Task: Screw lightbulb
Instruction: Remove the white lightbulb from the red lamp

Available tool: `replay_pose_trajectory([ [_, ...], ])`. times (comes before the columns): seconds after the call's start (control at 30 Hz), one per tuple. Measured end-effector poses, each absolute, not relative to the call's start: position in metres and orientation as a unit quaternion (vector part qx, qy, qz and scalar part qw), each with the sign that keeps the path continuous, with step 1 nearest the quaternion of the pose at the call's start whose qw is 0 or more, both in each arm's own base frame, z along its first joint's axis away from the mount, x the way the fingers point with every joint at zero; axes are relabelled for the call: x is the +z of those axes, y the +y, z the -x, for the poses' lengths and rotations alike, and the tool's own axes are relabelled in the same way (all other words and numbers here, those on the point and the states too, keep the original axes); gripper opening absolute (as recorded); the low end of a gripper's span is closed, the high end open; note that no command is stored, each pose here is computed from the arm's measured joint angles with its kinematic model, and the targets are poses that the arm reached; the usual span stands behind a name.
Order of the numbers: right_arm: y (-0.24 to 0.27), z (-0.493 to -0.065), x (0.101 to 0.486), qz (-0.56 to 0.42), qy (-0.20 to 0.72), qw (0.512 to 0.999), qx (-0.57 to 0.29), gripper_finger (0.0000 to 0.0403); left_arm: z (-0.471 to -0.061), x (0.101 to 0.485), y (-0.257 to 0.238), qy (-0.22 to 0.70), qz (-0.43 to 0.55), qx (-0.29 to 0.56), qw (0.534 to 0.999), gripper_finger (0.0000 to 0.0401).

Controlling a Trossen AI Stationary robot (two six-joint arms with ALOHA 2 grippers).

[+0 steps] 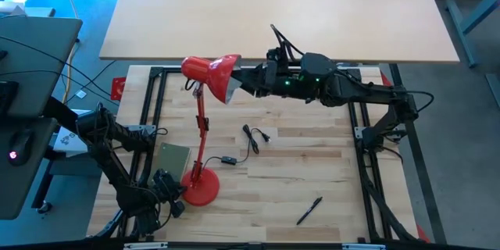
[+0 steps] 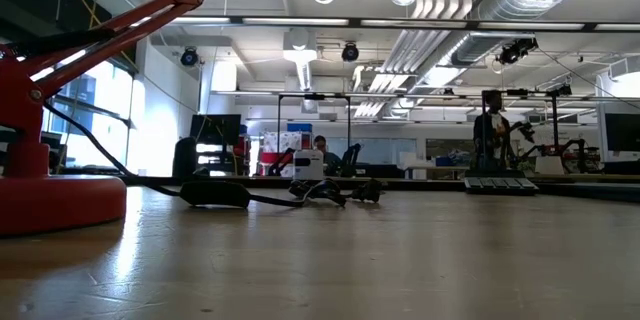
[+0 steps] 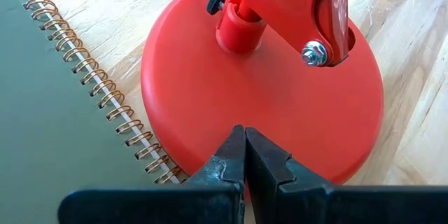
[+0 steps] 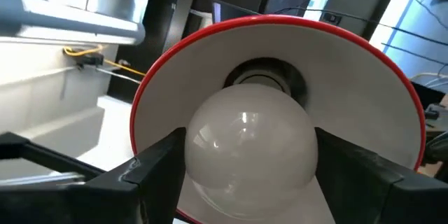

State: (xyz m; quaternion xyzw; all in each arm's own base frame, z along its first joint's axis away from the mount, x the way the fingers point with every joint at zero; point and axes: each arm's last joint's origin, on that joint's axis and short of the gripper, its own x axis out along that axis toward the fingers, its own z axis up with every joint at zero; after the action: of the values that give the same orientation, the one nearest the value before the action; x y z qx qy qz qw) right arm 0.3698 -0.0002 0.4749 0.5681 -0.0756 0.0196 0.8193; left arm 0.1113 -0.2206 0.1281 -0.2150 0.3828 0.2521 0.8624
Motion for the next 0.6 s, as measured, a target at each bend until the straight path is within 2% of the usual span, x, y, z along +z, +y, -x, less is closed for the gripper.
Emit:
replay_pose_trajectory([
  [0.4, 0.0011, -0.3702, 0.4713, -0.480, -0.050, 0.875, 0.022, 0.0271, -0.1113, 0.1281, -0.2207, 0.383, 0.216, 0.252, 0.862, 0.0000],
  [0.6, 0.0004, -0.3706, 0.4679, -0.396, -0.031, 0.917, 0.025, 0.0271, -0.1113, 0.1281, -0.2207, 0.383, 0.216, 0.252, 0.862, 0.0000],
])
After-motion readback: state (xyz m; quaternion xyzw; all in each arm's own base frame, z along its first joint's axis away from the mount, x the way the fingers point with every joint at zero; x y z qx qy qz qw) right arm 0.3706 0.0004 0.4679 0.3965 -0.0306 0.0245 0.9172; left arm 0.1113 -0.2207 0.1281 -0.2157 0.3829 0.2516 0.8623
